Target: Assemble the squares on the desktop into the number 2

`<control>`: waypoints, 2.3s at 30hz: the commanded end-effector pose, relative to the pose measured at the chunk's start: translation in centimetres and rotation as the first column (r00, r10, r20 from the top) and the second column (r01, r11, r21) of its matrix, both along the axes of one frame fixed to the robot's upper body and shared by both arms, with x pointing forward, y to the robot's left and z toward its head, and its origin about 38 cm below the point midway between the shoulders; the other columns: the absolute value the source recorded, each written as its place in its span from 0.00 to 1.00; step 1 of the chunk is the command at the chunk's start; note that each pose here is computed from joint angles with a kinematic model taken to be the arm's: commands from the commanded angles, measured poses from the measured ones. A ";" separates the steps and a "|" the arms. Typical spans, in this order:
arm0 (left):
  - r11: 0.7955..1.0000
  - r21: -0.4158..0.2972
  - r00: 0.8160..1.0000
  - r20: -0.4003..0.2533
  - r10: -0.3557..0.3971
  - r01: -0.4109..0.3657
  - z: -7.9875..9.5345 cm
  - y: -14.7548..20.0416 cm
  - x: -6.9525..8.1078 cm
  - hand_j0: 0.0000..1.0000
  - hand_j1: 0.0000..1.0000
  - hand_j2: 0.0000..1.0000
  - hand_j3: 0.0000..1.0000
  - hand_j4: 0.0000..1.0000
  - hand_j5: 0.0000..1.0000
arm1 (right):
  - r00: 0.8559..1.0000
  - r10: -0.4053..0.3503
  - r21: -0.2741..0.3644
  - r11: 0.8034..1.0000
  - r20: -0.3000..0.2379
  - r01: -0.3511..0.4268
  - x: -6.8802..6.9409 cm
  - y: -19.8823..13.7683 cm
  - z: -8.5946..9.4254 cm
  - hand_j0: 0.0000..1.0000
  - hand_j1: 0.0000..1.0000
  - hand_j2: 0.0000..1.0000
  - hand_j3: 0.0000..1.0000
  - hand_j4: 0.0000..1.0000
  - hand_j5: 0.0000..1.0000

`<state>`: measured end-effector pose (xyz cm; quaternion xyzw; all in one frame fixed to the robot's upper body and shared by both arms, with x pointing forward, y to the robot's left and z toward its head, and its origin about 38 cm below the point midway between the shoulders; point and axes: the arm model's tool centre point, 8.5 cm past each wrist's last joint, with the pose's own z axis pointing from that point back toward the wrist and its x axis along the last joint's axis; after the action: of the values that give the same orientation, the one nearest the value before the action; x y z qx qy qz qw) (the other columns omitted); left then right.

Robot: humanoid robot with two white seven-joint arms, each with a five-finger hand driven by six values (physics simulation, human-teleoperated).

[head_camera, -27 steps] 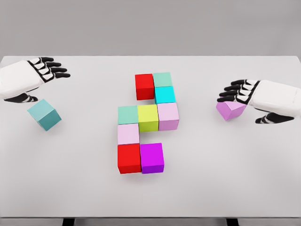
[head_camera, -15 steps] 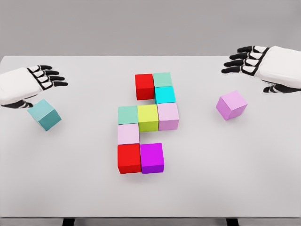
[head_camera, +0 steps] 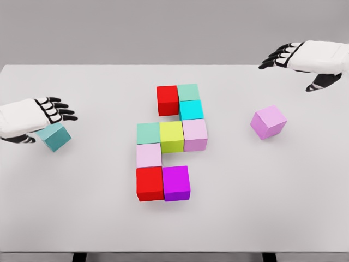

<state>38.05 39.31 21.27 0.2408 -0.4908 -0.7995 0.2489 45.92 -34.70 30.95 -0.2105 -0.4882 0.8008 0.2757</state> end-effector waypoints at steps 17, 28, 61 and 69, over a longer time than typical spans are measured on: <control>0.998 0.008 0.995 -0.080 0.059 -0.058 -3.7 0.3 1.2 1.00 1.00 1.00 1.00 1.00 1.00 | 0.979 0.017 -0.089 0.995 -0.202 -0.035 0.9 2.0 -7.1 1.00 1.00 1.00 1.00 1.00 1.00; 0.998 0.014 0.993 -0.093 0.069 -0.068 -4.7 -0.1 1.9 1.00 1.00 1.00 1.00 1.00 1.00 | 0.973 0.013 -0.129 0.991 -0.229 -0.043 1.2 2.6 -9.0 1.00 1.00 1.00 1.00 1.00 1.00; 0.989 0.130 0.992 -0.099 0.081 -0.068 -5.3 0.6 2.5 0.64 0.64 0.64 0.64 0.64 0.64 | 0.966 0.009 -0.173 0.983 -0.257 -0.055 1.8 3.9 -11.9 1.00 1.00 1.00 1.00 1.00 1.00; 0.991 0.115 0.995 -0.067 0.079 -0.071 -4.1 0.2 3.5 0.65 0.65 0.65 0.65 0.65 0.65 | 0.966 0.009 -0.183 0.981 -0.259 -0.058 1.9 3.9 -11.6 0.90 0.90 0.90 0.90 0.90 0.90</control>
<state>41.55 39.55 17.37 0.2459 -0.4257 -0.8247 0.2795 47.80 -30.83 19.23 -0.1220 -0.3726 0.8695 0.3005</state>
